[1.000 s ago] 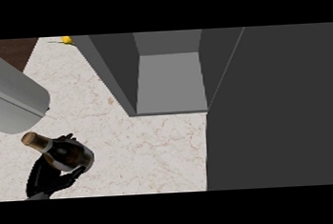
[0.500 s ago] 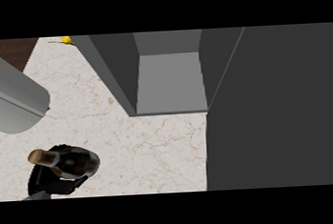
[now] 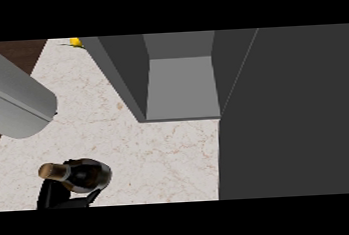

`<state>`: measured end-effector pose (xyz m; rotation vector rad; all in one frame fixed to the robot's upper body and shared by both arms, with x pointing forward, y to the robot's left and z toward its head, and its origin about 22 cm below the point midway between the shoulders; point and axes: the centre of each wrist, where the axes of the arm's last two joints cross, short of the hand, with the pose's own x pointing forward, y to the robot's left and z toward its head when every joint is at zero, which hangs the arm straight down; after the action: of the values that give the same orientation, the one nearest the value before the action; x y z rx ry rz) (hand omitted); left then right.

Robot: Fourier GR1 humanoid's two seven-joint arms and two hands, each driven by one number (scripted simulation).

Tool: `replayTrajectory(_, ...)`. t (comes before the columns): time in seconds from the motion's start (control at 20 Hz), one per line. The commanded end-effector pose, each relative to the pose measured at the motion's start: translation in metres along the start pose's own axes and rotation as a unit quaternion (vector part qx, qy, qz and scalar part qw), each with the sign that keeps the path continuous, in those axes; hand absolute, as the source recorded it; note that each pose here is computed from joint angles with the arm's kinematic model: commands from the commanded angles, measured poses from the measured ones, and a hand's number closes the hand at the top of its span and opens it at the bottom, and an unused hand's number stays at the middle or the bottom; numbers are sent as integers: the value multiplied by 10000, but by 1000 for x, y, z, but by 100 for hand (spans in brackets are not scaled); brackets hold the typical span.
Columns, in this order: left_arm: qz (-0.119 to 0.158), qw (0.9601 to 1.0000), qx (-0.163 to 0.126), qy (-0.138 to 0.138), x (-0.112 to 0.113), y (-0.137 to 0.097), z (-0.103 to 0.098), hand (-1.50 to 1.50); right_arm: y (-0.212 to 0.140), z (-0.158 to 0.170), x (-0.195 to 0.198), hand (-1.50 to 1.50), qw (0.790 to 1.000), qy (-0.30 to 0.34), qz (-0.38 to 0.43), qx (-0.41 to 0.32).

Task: Pick up the wine, place it into the cabinet and close the cabinet

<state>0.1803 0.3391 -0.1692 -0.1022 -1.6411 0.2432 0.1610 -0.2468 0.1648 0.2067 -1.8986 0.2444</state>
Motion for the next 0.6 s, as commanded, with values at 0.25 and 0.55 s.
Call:
replayTrajectory(0.25, 780, 9956, -470, -239, -18, -39, 41, 150, -3, -4, -8, -150, 10000, 45, 48, 0)
replayTrajectory(0.55, 960, 9906, -847, -483, 4, -78, 25, 150, -2, -7, -17, -150, 10000, -42, -47, -57)
